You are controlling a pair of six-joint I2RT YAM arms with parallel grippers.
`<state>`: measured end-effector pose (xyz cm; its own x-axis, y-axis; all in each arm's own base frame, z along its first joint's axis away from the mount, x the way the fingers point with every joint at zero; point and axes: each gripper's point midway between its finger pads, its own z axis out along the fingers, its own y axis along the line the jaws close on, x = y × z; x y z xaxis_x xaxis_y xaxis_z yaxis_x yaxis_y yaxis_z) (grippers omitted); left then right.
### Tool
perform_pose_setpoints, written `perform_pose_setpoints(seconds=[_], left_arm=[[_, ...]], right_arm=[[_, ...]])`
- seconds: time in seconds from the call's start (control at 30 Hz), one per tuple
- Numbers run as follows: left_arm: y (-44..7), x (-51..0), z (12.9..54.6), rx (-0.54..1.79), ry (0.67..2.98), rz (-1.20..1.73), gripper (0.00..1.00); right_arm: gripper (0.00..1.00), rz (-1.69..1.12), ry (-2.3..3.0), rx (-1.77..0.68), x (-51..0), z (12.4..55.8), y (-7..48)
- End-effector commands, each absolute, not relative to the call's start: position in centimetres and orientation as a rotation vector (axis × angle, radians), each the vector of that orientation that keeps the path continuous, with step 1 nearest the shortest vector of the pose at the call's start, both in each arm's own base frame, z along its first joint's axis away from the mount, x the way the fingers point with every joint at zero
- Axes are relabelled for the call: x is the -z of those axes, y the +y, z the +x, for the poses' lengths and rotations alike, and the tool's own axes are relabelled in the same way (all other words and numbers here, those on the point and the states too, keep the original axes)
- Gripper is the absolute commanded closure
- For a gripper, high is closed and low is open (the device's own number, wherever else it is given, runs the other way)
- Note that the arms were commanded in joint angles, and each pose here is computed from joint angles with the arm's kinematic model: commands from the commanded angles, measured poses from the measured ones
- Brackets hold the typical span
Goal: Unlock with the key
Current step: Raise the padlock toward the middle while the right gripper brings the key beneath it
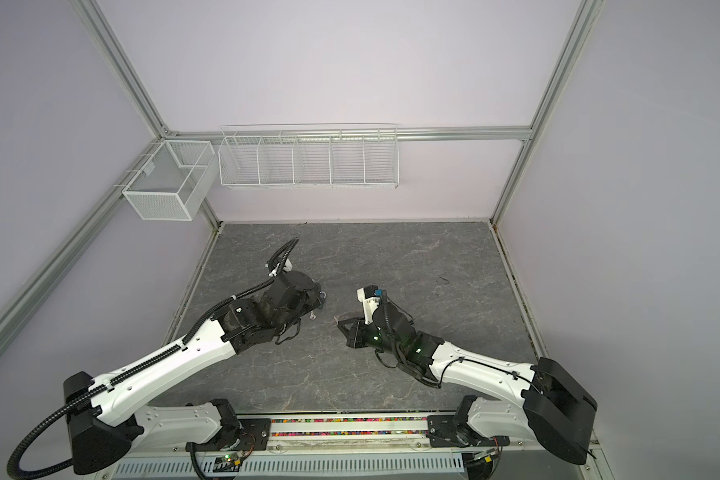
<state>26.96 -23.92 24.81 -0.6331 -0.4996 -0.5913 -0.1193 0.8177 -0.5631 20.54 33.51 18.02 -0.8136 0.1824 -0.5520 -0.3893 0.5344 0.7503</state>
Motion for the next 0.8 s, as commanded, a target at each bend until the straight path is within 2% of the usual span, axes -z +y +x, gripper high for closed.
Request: perform_pose_setpoints(seconds=[0.0,0.5,0.77], left_arm=[[-23.2,-25.7,27.1,0.664,2.157,-0.51,1.0],[-24.0,-24.5,27.4,0.62,2.208,-0.488,1.0],[-24.0,-24.2,27.3,0.632,2.203,-0.492,1.0]], right_arm=[[0.94,-0.096,2.091,-1.305,-20.2,21.6,34.7],[0.94,-0.116,1.978,-1.346,-23.1,22.8,37.2],[0.94,-0.092,2.003,-1.274,-23.1,23.7,37.1]])
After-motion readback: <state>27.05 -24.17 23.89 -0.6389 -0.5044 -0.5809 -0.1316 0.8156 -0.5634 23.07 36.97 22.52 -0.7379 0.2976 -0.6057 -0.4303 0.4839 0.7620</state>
